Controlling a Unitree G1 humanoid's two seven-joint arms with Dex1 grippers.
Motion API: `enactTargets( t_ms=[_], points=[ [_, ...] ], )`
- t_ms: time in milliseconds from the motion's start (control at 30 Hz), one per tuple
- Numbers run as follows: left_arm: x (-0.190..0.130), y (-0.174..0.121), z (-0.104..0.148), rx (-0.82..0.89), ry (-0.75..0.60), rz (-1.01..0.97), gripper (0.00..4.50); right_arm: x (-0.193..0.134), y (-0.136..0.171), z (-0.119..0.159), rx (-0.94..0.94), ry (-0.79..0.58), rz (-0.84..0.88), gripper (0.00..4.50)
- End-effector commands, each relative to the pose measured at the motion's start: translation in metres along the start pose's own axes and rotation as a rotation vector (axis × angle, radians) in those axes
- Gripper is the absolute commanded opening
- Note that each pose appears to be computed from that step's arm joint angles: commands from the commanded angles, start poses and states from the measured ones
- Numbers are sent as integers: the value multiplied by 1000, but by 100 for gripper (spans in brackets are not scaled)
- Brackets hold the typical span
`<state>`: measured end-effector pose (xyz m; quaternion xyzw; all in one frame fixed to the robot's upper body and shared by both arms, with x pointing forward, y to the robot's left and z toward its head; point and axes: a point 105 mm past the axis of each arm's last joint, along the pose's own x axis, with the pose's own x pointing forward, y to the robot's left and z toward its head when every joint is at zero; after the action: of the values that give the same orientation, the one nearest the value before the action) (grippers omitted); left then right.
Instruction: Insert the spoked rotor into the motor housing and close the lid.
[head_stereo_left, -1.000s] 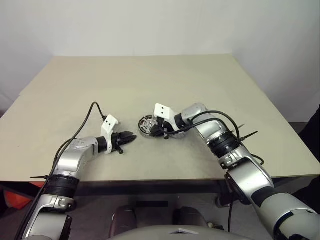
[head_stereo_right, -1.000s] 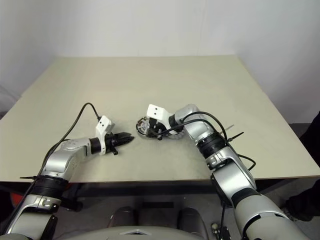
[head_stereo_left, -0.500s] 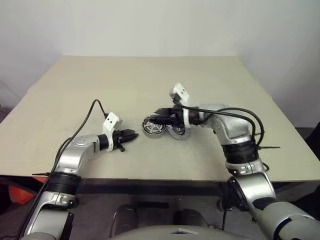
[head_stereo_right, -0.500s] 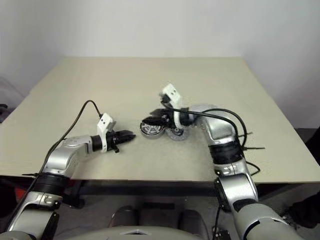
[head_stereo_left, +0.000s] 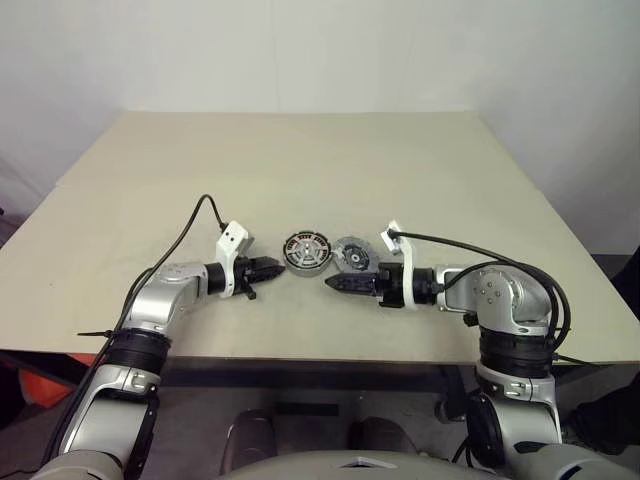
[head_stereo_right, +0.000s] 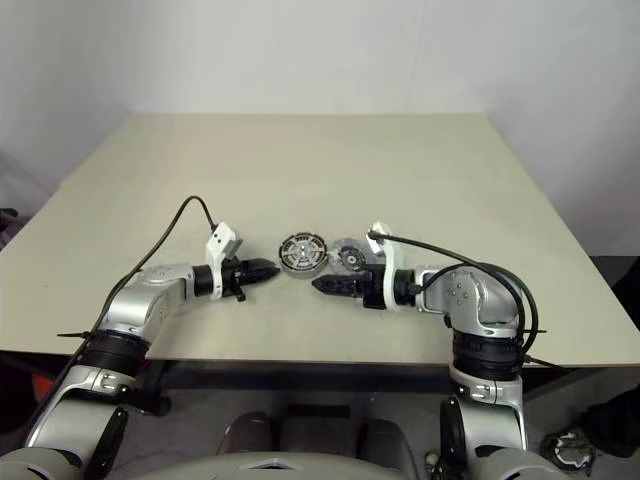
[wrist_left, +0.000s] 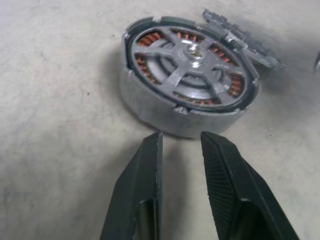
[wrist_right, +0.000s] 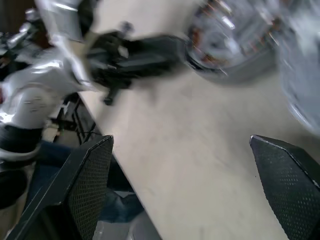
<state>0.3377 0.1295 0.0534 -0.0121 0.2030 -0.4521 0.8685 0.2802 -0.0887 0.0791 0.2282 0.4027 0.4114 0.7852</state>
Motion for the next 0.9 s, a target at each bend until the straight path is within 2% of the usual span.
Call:
enactTargets(
  t_ms=[33, 233, 433, 533, 900],
  points=[
    [-1, 1, 13, 48, -26, 1, 129, 0, -6, -2, 10, -3, -34, 446],
    [-5, 2, 11, 55, -21, 13, 129, -1, -28, 4, 31, -34, -118, 446],
    [-10, 3, 9, 59, -15, 22, 129, -13, -57, 46, 18, -200, -241, 446],
    [-11, 4, 9, 61, -14, 25, 129, -17, -59, 63, 0, -248, -254, 446],
    [-11, 5, 12, 69, -14, 26, 129, -21, -55, 96, -29, -340, -242, 446]
  ],
)
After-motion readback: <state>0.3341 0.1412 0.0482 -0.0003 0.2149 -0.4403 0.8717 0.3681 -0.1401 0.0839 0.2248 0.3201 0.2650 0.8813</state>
